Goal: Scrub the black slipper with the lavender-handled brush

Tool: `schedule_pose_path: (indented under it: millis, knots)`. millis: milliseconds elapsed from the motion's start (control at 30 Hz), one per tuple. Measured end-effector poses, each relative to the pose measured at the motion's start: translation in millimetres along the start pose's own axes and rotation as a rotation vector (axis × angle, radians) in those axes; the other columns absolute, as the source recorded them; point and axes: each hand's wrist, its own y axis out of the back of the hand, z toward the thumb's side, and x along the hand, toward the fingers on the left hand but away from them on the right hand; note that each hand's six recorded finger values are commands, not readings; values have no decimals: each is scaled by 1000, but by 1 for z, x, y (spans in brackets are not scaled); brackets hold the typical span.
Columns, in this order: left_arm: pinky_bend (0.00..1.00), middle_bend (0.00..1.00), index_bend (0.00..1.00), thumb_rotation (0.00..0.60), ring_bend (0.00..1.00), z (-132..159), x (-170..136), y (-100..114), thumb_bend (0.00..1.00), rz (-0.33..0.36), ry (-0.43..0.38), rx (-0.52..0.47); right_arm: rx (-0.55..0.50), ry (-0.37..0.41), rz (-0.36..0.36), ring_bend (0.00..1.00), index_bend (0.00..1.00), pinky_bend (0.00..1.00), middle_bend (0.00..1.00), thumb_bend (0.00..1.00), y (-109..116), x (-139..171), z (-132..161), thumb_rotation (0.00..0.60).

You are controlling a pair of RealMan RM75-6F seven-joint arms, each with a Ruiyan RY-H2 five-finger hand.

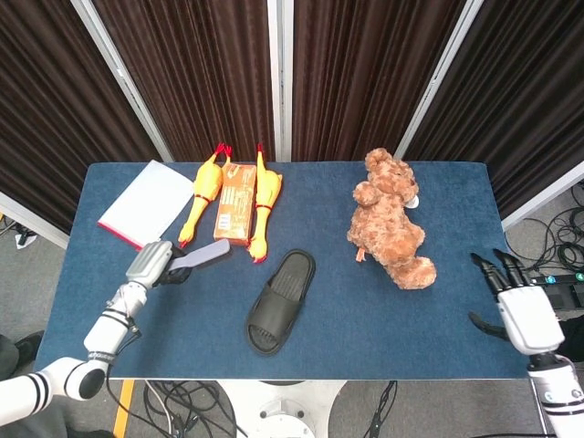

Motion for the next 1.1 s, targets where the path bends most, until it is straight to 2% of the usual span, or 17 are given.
schedule_pose_path:
  millis: [100,233,400,533,633,833,1100]
  knots:
    - [1000,1000,1000,600,1000,11,-14,2,479,38,-109,50,-3,137,57,3,59,100,200,74,-4,-21,33,600]
    - [1000,1000,1000,600,1000,22,-41,-5,481,70,-250,137,10,313,157,3,59,103,184,74,-14,-50,81,600]
    - [1000,1000,1000,600,1000,20,-68,-24,481,58,-316,208,95,459,277,3,53,102,149,72,-31,-84,125,600]
    - [1000,1000,1000,600,1000,22,-73,-31,481,64,-333,220,224,555,362,1,7,72,131,42,-46,-117,159,600]
    - [1000,1000,1000,600,1000,22,-71,-35,481,66,-343,229,324,606,388,0,0,53,112,26,-55,-145,182,600]
    - [1000,1000,1000,600,1000,27,-62,-43,480,54,-385,294,445,636,438,0,0,5,56,21,-76,-185,209,600]
    - [1000,1000,1000,600,1000,36,-44,-56,480,25,-411,327,573,678,496,0,0,0,31,20,-118,-212,239,600]
